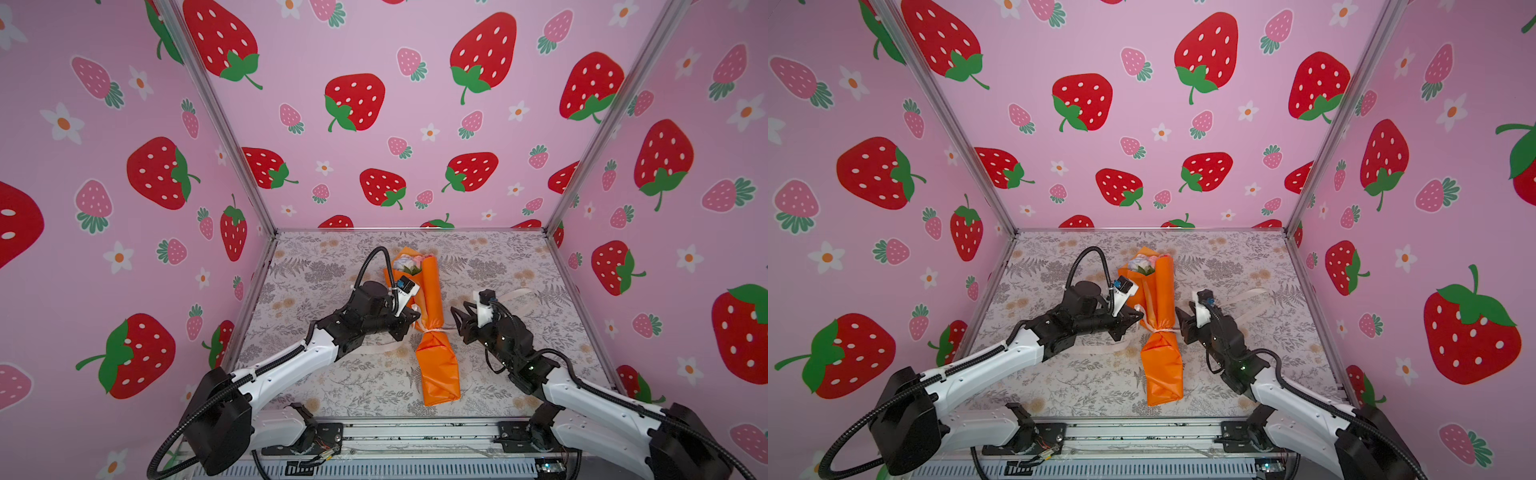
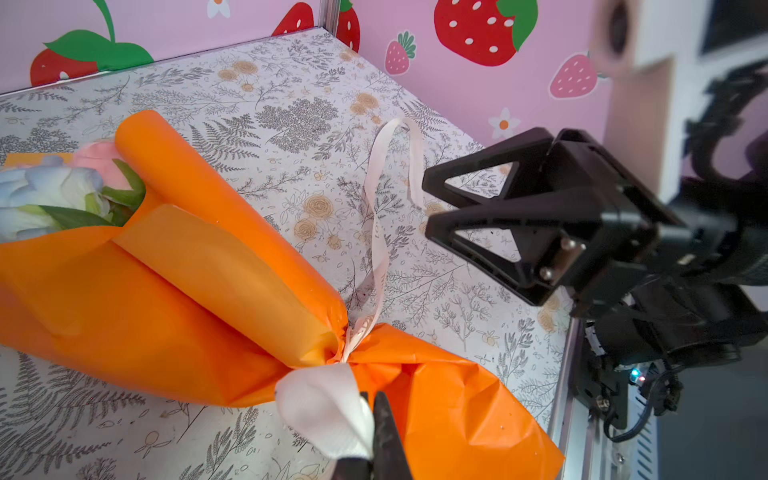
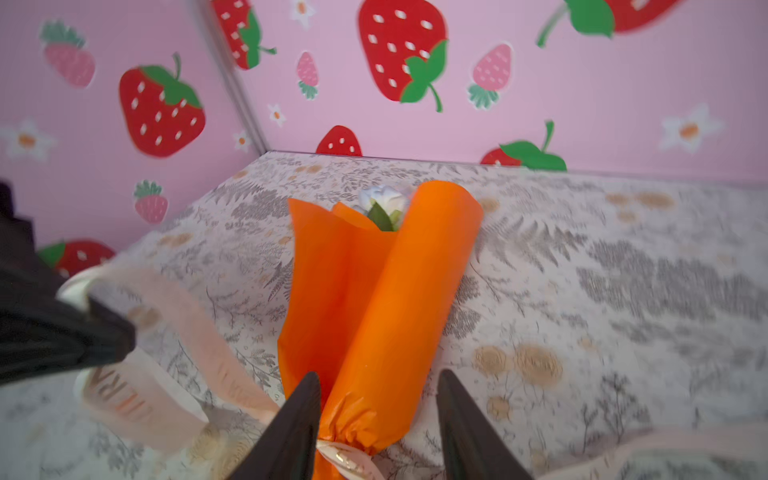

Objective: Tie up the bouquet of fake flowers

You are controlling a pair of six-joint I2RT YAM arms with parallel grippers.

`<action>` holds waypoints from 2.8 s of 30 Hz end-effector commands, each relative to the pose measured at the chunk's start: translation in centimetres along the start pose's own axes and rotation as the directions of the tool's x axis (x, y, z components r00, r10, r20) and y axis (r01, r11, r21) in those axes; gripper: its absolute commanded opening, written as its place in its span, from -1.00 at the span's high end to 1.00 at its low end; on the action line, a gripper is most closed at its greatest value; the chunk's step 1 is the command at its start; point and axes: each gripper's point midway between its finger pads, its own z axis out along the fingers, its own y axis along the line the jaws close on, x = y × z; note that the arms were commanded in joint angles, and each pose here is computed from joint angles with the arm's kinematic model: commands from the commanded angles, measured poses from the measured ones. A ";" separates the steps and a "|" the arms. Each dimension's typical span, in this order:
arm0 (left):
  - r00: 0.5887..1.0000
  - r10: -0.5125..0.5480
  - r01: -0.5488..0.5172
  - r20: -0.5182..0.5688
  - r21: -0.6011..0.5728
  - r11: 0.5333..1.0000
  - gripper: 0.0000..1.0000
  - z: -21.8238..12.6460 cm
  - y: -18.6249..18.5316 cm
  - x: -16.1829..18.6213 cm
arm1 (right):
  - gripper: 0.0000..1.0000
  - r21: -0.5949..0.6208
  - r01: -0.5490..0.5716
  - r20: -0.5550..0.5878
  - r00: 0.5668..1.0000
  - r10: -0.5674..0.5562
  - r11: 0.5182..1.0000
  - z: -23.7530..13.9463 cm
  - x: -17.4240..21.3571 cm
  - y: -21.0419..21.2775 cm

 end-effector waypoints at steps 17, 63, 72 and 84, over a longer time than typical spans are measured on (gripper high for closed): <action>0.993 0.084 -0.078 -0.082 0.071 0.994 1.00 0.9 -3.4 1.3 | -0.20 0.614 -0.249 -0.395 0.724 0.565 0.749 3.2 7.5 -22.2; 0.992 0.120 -0.124 0.049 0.066 0.990 1.00 -0.2 -3.6 1.3 | 1.00 0.071 -0.141 -0.246 0.957 0.154 0.987 6.9 -10.1 -4.7; 0.991 0.107 -0.112 0.076 0.068 0.991 1.00 -0.7 -4.0 2.2 | 1.00 -0.409 -0.029 -0.194 0.979 -0.056 0.912 6.1 -14.1 13.6; 0.982 0.084 -0.093 0.171 0.047 0.995 1.00 -1.7 -4.1 3.0 | 0.98 -0.609 -0.028 -0.284 0.941 -0.185 0.793 7.6 -7.5 21.5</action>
